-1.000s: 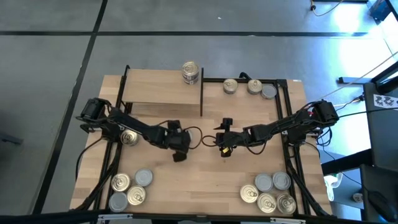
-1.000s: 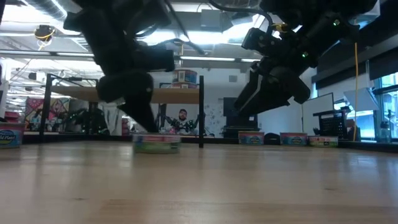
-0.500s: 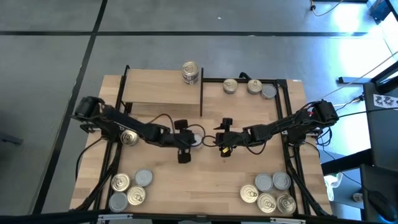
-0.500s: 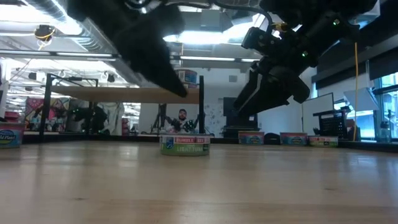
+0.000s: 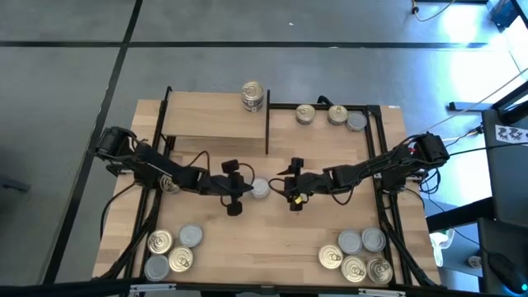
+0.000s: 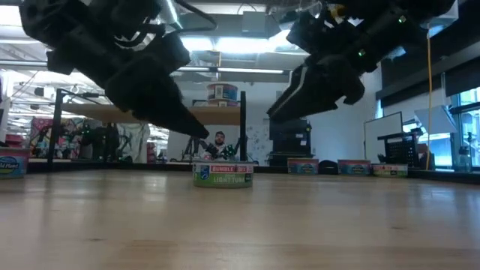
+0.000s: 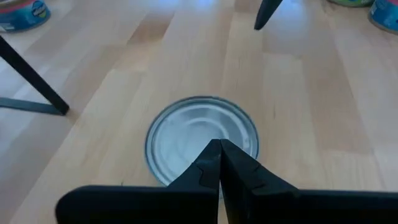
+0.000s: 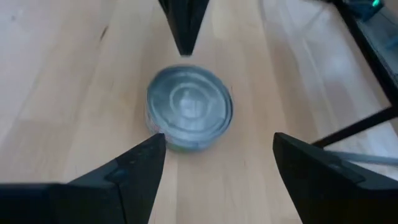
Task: Stack canned seafood by type on shelf
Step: Put the green tuna can on the shelf
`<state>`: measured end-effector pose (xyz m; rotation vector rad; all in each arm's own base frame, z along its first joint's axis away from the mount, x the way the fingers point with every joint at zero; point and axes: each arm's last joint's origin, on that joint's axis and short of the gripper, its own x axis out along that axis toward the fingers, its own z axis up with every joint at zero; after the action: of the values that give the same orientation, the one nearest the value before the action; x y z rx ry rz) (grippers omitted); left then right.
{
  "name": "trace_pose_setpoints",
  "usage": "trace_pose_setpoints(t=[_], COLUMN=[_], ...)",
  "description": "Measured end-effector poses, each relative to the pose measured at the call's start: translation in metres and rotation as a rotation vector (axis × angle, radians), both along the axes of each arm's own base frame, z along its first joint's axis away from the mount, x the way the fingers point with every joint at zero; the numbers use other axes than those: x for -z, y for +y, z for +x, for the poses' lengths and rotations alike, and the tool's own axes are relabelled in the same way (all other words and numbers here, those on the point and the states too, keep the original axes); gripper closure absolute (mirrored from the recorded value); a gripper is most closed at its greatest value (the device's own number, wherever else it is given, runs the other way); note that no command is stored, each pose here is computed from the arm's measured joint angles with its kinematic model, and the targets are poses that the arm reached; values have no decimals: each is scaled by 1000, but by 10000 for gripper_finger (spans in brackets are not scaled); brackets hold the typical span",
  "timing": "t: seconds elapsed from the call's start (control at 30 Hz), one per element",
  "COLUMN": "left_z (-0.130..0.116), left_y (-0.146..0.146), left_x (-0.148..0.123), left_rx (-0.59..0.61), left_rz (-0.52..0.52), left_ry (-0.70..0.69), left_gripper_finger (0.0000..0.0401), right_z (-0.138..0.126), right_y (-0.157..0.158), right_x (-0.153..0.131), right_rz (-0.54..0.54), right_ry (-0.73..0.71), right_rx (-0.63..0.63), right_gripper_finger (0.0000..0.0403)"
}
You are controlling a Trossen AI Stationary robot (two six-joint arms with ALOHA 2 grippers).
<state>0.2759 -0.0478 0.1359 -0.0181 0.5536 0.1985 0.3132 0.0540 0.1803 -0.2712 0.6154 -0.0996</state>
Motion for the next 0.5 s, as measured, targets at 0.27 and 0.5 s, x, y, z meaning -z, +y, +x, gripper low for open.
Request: trace_pose_setpoints(t=[0.27, 0.5], left_z=[2, 3], left_y=[9, 15], left_x=[14, 26], left_rx=[-31, -85], left_rz=[5, -41], left_ry=[30, 69], left_gripper_finger=[400, 400], right_z=[3, 3], right_y=[0, 0], right_x=[-4, -4], right_rz=[8, 9], right_ry=[-50, -54], right_rx=[0, 0], right_gripper_finger=[107, 107])
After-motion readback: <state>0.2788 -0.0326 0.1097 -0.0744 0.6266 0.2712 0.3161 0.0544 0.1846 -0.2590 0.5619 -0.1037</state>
